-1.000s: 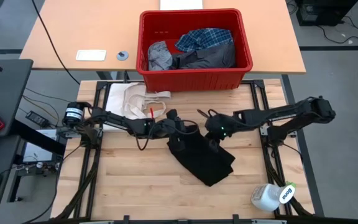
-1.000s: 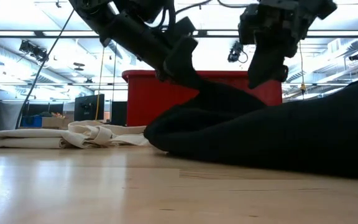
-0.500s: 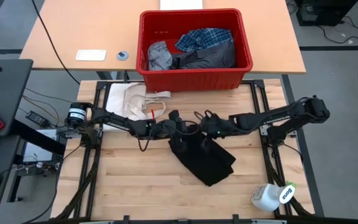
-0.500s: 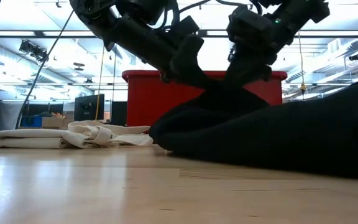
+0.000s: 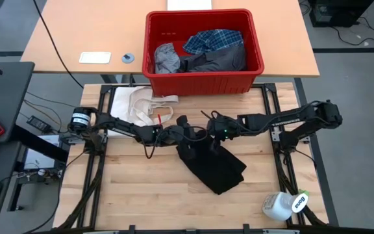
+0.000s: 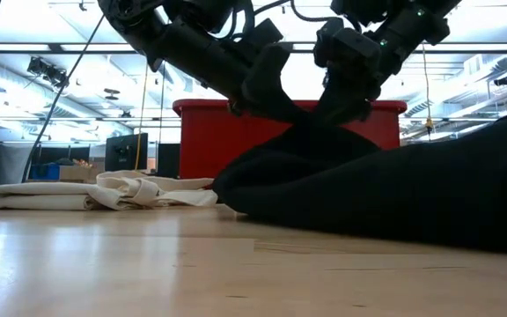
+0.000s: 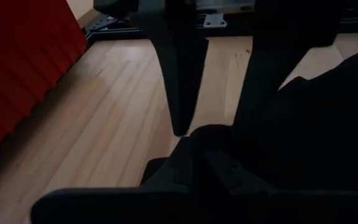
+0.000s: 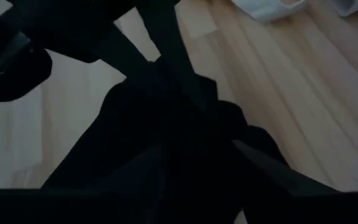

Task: Fold Laundry from Bin
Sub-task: Fold the black shirt

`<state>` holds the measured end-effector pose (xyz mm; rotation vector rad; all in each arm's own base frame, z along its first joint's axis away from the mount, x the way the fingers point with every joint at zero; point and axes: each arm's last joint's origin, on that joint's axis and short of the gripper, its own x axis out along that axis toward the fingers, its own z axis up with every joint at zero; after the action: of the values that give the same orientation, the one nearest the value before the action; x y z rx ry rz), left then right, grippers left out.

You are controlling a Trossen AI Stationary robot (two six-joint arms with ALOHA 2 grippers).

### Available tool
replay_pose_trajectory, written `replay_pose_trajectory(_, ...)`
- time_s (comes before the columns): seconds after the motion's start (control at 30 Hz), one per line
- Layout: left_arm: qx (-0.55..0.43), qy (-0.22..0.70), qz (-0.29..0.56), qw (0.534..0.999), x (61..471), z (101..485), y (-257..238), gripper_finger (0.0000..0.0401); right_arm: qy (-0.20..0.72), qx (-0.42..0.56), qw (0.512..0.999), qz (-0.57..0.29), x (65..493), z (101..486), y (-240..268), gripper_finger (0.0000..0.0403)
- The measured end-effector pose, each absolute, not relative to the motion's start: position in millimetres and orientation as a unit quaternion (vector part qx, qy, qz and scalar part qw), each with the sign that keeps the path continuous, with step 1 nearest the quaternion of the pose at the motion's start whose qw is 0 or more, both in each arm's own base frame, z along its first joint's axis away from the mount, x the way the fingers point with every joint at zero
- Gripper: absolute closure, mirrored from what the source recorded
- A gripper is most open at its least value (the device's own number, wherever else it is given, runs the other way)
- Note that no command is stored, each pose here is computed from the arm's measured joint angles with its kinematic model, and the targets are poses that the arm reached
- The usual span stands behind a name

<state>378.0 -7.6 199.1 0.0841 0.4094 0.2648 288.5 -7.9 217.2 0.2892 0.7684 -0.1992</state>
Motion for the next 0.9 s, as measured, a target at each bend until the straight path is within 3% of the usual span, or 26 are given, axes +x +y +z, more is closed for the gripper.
replay_pose_trajectory(0.3, 0.017, 0.201, 0.137, 0.97, 377.8, 198.7, -7.5, 0.0389, 0.352, 0.176, 0.917, -0.069, 290.4, 222.8, -7.7, 0.0234)
replay_pose_trajectory(0.7, -0.013, 0.194, 0.144, 0.97, 378.0, 199.2, -6.9, 0.0389, 0.373, 0.183, 0.905, -0.09, 288.5, 217.0, -13.3, 0.0101)
replay_pose_trajectory(0.8, -0.023, 0.192, 0.147, 0.97, 378.1, 199.4, -6.9, 0.0389, 0.378, 0.17, 0.904, -0.104, 287.4, 216.0, -13.8, 0.0109)
replay_pose_trajectory(0.9, -0.04, 0.187, 0.15, 0.97, 378.2, 199.8, -6.9, 0.0389, 0.378, 0.168, 0.906, -0.092, 287.8, 216.3, -13.7, 0.0148)
